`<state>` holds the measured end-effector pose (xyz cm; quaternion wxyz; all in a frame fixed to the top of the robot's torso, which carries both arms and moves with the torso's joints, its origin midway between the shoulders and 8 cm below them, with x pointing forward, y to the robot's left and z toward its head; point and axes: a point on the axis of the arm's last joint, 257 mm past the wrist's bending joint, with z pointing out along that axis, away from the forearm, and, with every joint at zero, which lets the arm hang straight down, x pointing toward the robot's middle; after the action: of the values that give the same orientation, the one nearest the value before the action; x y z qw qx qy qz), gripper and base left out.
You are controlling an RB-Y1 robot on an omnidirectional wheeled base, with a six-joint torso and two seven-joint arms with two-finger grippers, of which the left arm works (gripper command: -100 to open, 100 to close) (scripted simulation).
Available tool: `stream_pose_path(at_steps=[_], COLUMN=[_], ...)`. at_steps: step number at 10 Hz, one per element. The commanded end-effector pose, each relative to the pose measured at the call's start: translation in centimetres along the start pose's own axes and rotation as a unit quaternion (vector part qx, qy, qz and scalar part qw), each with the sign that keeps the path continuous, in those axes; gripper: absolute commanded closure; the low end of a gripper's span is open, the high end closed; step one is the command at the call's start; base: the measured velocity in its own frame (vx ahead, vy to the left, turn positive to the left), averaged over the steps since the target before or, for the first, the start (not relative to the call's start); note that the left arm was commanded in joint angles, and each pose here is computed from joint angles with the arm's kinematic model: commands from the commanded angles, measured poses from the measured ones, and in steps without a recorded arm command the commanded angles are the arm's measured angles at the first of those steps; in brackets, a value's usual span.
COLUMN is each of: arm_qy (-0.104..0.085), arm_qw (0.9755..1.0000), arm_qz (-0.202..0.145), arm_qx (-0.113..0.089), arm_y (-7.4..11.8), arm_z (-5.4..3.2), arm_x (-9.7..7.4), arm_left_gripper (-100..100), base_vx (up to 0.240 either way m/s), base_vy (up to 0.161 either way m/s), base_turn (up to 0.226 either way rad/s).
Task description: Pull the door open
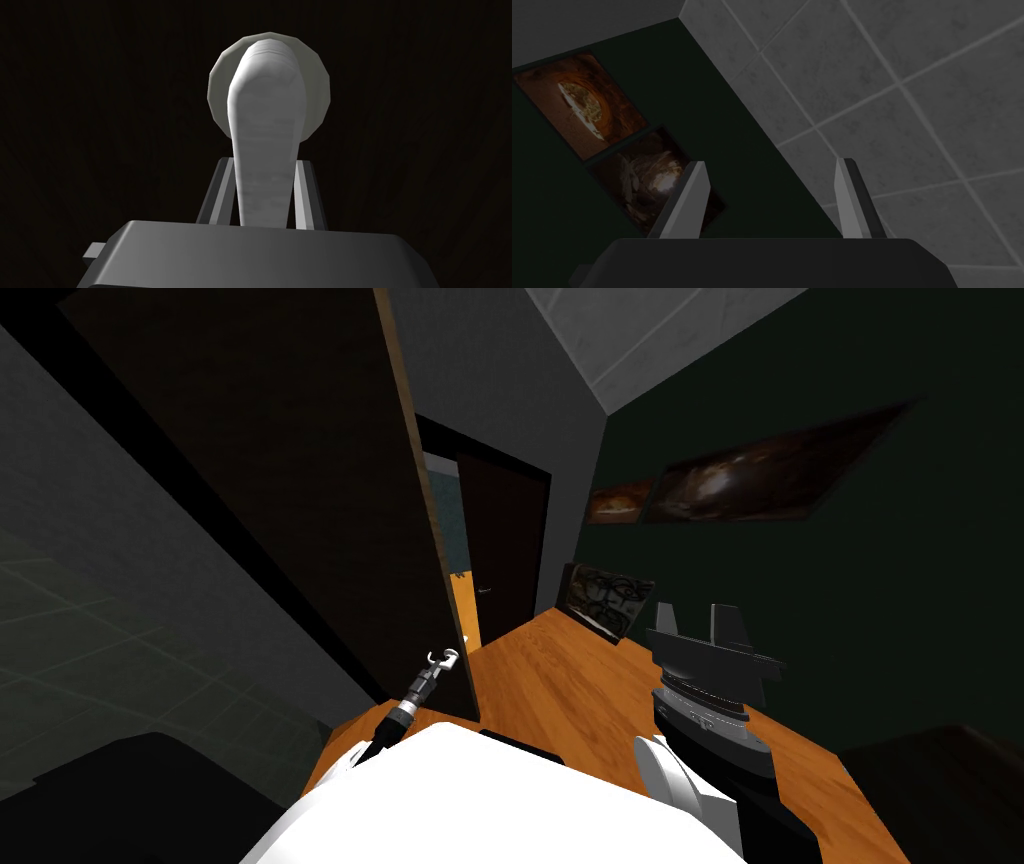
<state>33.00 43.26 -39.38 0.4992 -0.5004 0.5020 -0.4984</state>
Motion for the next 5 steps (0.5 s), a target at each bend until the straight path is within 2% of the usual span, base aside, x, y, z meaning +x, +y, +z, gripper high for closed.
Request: stream_pose_path(at_steps=[1, 3, 4, 5], arm_qy=[0.001, 0.0, 0.0, 0.003], arm_qw=[1.0, 1.0, 1.0, 1.0], arm_qz=[-0.001, -0.001, 0.0, -0.001], arm_qx=[0.001, 0.002, 0.001, -0.001], arm_y=[-0.1, -0.2, -0.2, -0.1], arm_z=[-0.92, -1.76, -1.36, -2.09], arm_x=[-0.4, -1.1, -1.0, -1.0], arm_left_gripper=[100, 100, 100, 100], base_vx=[-0.187, -0.177, -0.075, -0.134], base_vy=[0.048, 0.035, 0.014, 0.038], base_turn=[-0.217, -0.164, -0.025, -0.139])
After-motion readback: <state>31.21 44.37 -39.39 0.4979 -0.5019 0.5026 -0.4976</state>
